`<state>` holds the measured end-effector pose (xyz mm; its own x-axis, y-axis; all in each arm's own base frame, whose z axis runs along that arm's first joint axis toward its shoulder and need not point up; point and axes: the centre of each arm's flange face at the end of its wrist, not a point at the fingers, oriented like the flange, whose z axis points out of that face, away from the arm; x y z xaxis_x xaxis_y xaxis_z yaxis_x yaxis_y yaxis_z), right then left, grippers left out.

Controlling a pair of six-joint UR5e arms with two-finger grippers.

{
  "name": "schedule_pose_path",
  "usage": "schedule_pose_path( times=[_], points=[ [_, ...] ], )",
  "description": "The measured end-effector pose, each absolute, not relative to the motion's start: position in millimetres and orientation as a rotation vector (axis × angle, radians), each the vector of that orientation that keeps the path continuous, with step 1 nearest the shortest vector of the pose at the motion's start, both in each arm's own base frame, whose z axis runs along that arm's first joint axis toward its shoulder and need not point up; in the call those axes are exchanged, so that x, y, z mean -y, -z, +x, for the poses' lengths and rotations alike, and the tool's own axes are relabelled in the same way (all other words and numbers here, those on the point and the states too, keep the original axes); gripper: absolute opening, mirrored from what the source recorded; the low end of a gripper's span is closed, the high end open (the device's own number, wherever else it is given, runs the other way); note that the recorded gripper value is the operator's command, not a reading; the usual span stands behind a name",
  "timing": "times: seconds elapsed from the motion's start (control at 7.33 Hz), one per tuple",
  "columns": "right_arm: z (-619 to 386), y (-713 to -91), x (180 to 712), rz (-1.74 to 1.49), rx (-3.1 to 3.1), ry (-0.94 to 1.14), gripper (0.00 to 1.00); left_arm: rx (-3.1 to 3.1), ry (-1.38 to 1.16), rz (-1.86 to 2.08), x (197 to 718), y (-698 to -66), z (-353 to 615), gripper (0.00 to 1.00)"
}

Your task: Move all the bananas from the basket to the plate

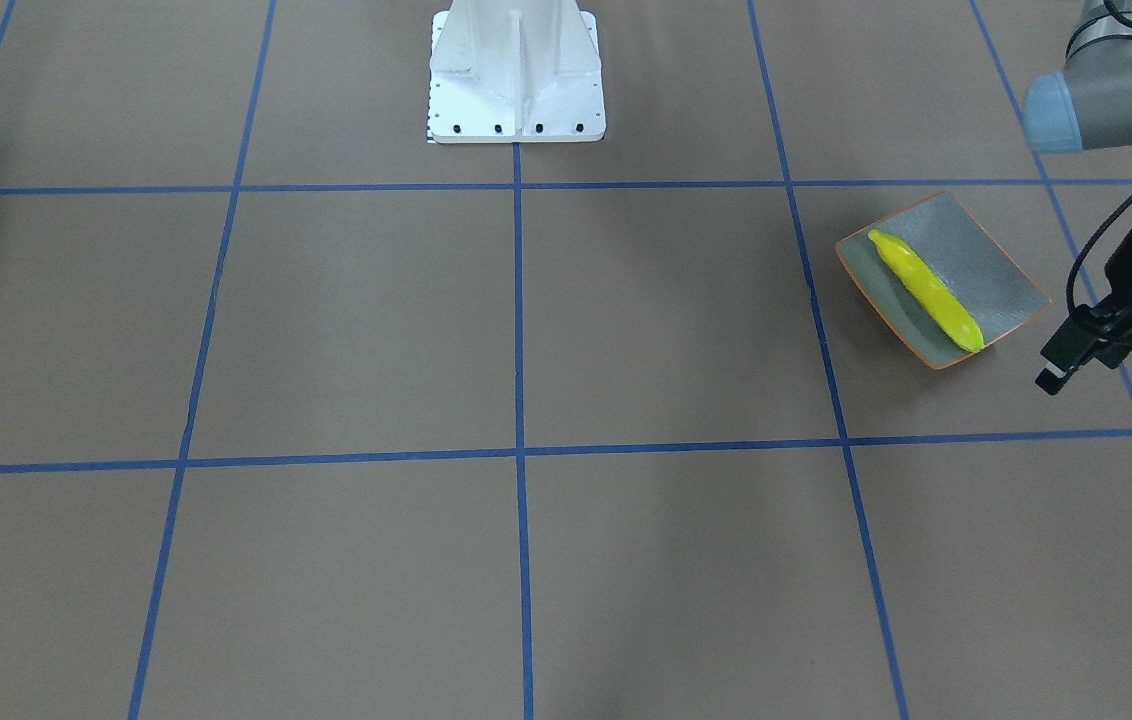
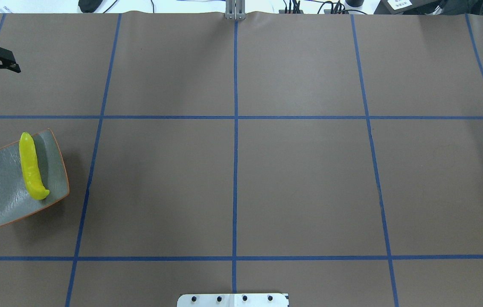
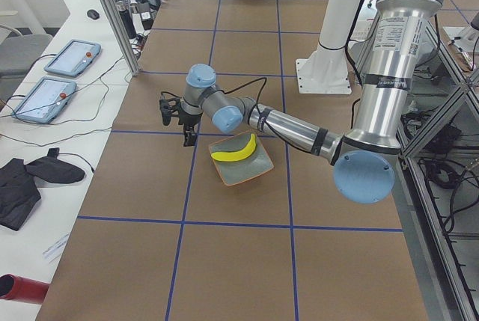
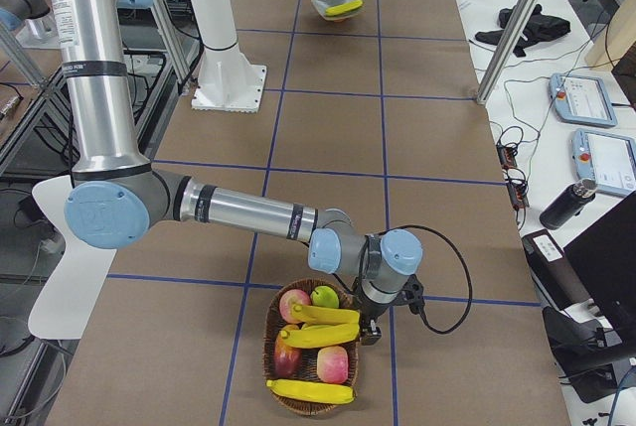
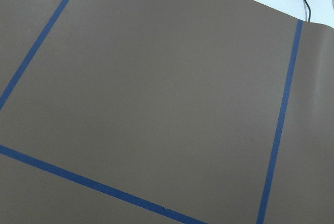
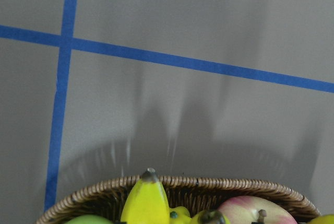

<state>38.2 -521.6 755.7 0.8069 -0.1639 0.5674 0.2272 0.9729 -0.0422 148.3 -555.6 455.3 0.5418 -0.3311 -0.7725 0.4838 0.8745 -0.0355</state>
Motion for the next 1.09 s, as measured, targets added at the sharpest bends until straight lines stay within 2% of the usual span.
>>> schedule_pose_path(
  times=[1.09],
  points=[
    [39.2,-766.3,514.1,-0.131,0.591,0.204,0.61,-0.875,0.482,0.192,554.6,-453.3,151.5,1.00]
  ],
)
